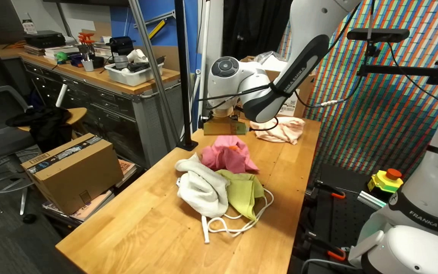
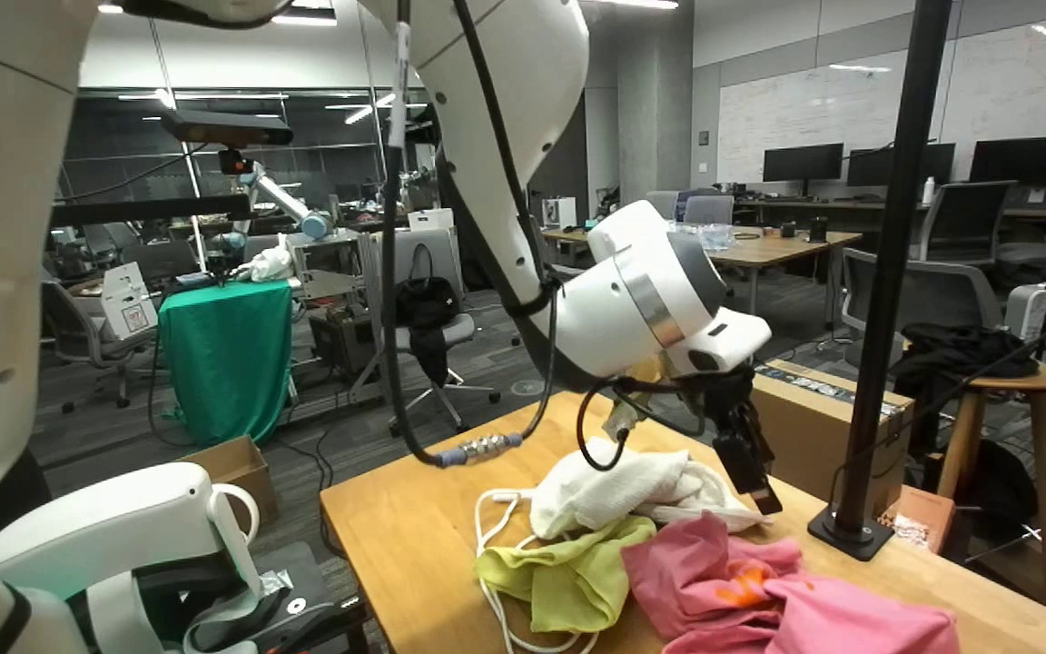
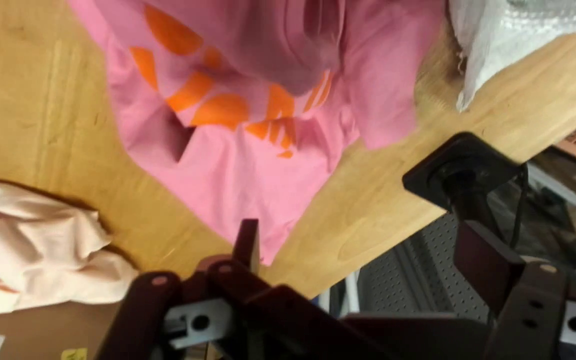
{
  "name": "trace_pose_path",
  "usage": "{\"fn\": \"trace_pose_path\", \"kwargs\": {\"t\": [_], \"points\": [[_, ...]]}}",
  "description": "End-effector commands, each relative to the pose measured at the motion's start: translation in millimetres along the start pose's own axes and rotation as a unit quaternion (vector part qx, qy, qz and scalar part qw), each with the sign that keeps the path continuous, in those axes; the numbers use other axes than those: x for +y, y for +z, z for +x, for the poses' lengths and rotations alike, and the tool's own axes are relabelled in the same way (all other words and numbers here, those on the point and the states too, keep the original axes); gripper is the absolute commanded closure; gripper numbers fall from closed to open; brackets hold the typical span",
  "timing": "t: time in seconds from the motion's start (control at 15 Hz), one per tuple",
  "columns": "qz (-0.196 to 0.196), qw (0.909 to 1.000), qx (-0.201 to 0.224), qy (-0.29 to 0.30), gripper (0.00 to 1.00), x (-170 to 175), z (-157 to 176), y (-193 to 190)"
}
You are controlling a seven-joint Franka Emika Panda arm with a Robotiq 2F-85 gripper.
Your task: Move the peach shirt to the right, move the pink shirt to the left, move the white towel to the left, move the yellow towel to the right, move the thick white rope forwards, move the radish backwards
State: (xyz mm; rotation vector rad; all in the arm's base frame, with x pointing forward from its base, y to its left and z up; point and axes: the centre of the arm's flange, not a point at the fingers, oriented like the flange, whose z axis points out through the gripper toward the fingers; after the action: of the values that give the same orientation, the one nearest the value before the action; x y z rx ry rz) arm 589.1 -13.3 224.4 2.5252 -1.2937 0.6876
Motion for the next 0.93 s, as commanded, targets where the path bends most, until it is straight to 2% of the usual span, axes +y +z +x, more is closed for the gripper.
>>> {"fn": "trace_pose_path", "kwargs": {"t": [0.0, 0.27, 0.47, 0.6, 0.87], "points": [[0.033, 0.9951, -0.074, -0.055, 0.00, 10, 0, 32], [0.042, 0.9800, -0.157, -0.115, 0.00, 26, -9, 44], [0.042, 0.9611, -0.220, -0.162, 0.00, 30, -18, 40], [0.029, 0.9444, -0.263, -0.195, 0.00, 31, -20, 34], [-0.016, 0.9040, -0.338, -0.262, 0.00, 38, -18, 29]]}}
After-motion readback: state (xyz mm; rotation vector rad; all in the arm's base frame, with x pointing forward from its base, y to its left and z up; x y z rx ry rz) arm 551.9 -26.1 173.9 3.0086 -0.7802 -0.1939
